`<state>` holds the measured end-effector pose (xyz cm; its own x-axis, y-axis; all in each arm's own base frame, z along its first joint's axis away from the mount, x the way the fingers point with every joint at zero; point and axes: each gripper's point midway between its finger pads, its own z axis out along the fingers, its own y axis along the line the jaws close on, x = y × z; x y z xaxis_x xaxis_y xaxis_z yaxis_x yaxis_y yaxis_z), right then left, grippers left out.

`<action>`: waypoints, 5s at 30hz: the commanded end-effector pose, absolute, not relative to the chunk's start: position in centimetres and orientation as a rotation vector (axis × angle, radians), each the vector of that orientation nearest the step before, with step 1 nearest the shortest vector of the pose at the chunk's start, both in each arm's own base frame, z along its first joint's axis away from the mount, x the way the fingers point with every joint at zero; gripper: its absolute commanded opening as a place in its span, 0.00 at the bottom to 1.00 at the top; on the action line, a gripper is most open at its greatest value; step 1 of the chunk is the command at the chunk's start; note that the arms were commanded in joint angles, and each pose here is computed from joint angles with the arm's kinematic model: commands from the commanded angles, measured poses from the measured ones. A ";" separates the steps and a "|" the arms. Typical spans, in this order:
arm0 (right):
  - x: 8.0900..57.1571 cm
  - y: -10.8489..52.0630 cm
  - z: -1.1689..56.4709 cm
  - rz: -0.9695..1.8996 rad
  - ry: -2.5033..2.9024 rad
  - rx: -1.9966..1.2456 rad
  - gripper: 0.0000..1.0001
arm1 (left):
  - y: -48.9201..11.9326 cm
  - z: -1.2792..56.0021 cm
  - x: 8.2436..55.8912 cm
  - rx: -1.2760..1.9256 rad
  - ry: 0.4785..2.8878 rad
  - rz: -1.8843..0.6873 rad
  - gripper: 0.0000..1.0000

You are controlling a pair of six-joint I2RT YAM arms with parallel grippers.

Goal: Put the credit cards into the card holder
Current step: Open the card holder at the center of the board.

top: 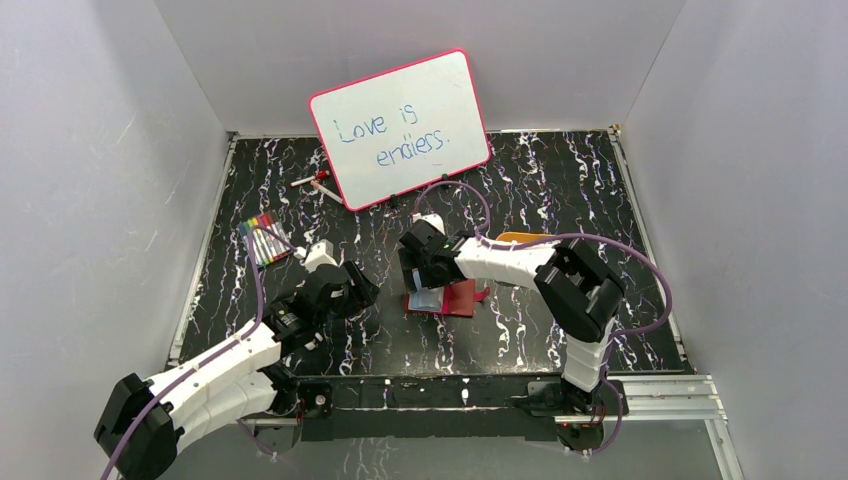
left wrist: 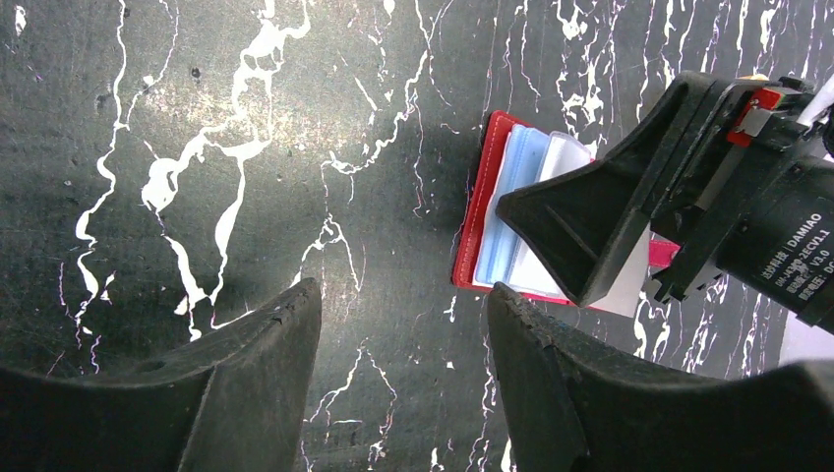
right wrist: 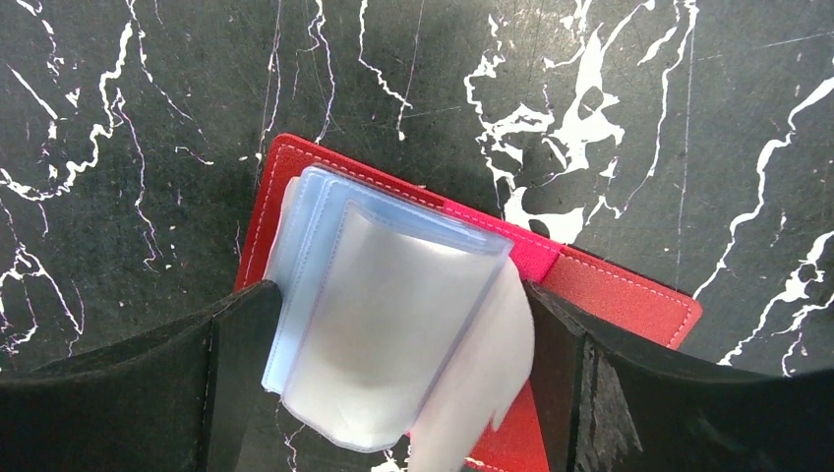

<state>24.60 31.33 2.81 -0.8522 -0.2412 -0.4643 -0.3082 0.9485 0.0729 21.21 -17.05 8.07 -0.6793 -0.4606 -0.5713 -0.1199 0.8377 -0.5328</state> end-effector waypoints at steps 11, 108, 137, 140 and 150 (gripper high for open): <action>23.7 29.6 1.0 0.113 2.656 -0.419 0.80 | -16.9 8.3 21.4 -0.431 2.261 -0.606 0.60; 20.1 24.3 18.4 0.547 2.244 -0.252 0.67 | -35.8 5.3 21.8 0.075 2.463 -1.334 0.00; 19.3 24.6 17.2 0.628 2.253 -0.286 0.71 | -31.1 12.6 22.2 -0.006 2.305 -1.048 0.64; 20.3 25.4 16.1 0.641 2.288 -0.290 0.68 | -27.5 12.7 22.2 -0.092 2.275 -0.904 0.64; 24.3 20.2 9.7 0.537 2.402 -0.049 0.80 | -21.8 13.4 20.7 -0.166 2.194 -0.781 0.63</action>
<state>22.99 20.46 8.18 -0.8280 0.0593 -0.5576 -0.1713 0.9201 0.3523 20.83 -24.38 14.29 -0.7132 -0.3555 -0.6041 0.1713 0.7473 -0.6420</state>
